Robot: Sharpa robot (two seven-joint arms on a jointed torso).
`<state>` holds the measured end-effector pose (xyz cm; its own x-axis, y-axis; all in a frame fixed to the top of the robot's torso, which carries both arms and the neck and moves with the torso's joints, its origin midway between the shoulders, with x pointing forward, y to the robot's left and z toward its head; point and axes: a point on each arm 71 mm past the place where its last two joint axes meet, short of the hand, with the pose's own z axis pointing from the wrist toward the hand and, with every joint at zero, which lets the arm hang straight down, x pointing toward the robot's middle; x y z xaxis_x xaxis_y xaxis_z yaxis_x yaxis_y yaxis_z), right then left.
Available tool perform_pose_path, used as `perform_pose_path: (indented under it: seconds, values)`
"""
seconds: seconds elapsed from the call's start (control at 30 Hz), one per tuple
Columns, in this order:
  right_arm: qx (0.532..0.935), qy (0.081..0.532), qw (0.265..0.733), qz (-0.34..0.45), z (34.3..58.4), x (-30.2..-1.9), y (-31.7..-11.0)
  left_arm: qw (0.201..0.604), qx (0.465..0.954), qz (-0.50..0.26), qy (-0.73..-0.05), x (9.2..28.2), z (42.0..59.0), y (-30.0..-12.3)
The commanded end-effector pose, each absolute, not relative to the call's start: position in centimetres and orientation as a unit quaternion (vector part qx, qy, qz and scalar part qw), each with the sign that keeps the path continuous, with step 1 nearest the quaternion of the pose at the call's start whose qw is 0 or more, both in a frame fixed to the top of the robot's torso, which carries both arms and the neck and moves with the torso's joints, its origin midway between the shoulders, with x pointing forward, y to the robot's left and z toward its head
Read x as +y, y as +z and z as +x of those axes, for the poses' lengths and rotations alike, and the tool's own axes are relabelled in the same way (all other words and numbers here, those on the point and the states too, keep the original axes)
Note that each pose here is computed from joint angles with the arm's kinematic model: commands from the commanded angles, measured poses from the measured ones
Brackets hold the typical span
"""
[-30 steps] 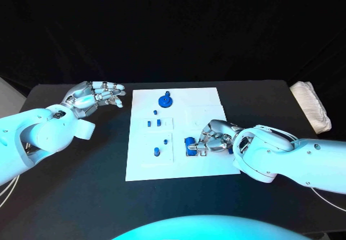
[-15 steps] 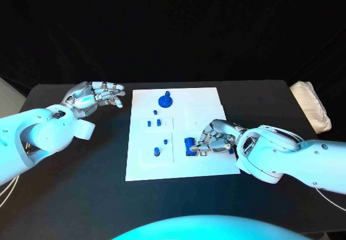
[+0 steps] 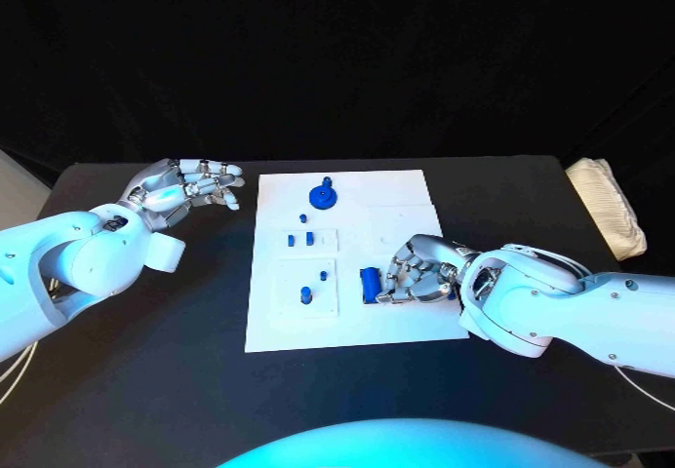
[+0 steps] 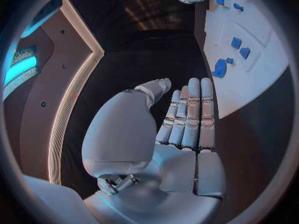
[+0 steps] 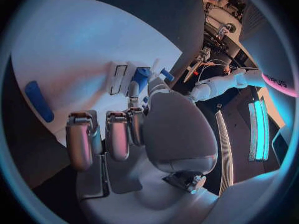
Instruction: Assemble the parts on the task board
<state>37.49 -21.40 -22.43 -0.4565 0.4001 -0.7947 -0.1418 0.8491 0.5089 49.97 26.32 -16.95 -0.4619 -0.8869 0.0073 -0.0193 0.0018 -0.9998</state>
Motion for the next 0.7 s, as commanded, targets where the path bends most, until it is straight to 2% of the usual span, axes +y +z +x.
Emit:
perform_pose_path:
  seconds: [0.03, 0.3, 0.7]
  values:
    - [0.815, 0.253, 0.519, 0.06, 37.49, -21.29, -22.59, 0.353, 0.608, -0.37, -0.607, 26.09, 49.91, -16.91]
    - [0.812, 0.234, 0.53, 0.074, 37.95, -21.6, -22.83, 0.353, 0.608, -0.37, -0.607, 26.12, 49.9, -16.91]
    - [0.819, 0.236, 0.517, 0.08, 37.92, -21.66, -23.18, 0.353, 0.609, -0.371, -0.606, 26.19, 49.9, -16.92]
